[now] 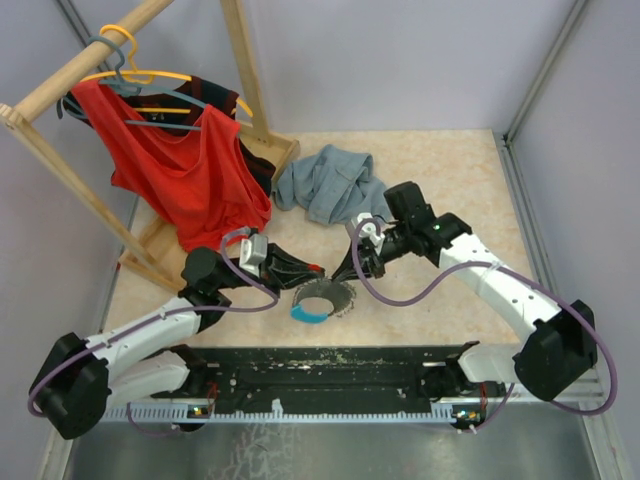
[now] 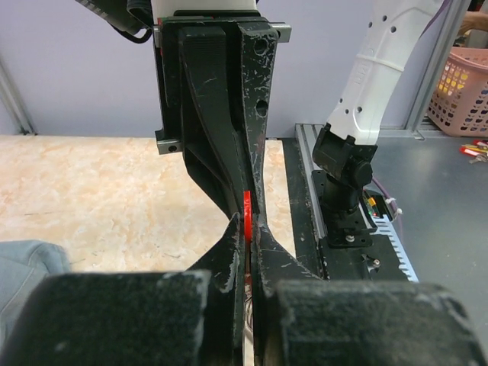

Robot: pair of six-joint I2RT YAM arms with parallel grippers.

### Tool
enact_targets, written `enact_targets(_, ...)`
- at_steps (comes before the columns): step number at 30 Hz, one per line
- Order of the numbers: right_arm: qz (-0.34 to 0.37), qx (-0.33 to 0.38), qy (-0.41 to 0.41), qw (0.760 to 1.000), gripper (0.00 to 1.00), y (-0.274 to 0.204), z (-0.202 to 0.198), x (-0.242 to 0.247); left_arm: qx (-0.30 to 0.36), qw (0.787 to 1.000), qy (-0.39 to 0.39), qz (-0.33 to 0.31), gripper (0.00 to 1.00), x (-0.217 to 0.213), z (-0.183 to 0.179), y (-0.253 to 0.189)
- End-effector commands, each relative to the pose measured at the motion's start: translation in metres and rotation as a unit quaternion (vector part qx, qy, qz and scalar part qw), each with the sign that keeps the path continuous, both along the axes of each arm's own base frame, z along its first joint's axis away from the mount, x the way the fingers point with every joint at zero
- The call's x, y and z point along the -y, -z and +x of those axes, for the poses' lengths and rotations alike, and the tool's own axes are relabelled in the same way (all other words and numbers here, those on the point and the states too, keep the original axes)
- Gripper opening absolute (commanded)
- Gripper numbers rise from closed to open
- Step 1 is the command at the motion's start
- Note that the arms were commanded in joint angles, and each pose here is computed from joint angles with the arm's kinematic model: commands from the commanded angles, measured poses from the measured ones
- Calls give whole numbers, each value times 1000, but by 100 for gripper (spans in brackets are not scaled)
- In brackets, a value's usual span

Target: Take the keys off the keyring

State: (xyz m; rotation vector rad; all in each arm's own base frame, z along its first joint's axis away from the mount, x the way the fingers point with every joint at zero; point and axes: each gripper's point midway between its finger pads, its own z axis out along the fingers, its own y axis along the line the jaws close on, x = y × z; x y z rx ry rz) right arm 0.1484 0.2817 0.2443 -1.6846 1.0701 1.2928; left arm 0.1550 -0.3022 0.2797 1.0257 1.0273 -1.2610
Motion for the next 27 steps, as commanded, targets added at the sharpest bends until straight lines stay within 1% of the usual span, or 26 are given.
enact_targets(1,11,11,-16,1000,0,3,-6,-3,35,999,-13,-40,0,-4,4,-37)
enact_targets(8,0,13,-1,1000,0,9,0,-7,33,998,-2,-44,0,-2,2,-42)
enact_targets(16,-2,5,8,1000,0,11,4,-10,50,997,-9,-63,0,-7,-1,-56)
enact_targets(20,6,-16,2,1000,0,10,2,-13,56,996,-15,-74,0,-10,-2,-61)
enact_targets(24,22,-15,-2,1000,0,4,3,-15,58,995,-21,-83,0,-12,-2,-64)
enact_targets(26,29,-24,7,999,0,3,7,-17,57,995,-21,-83,0,-12,-2,-64)
enact_targets(27,43,-12,18,999,0,-1,14,-22,56,995,-22,-84,0,-12,-1,-64)
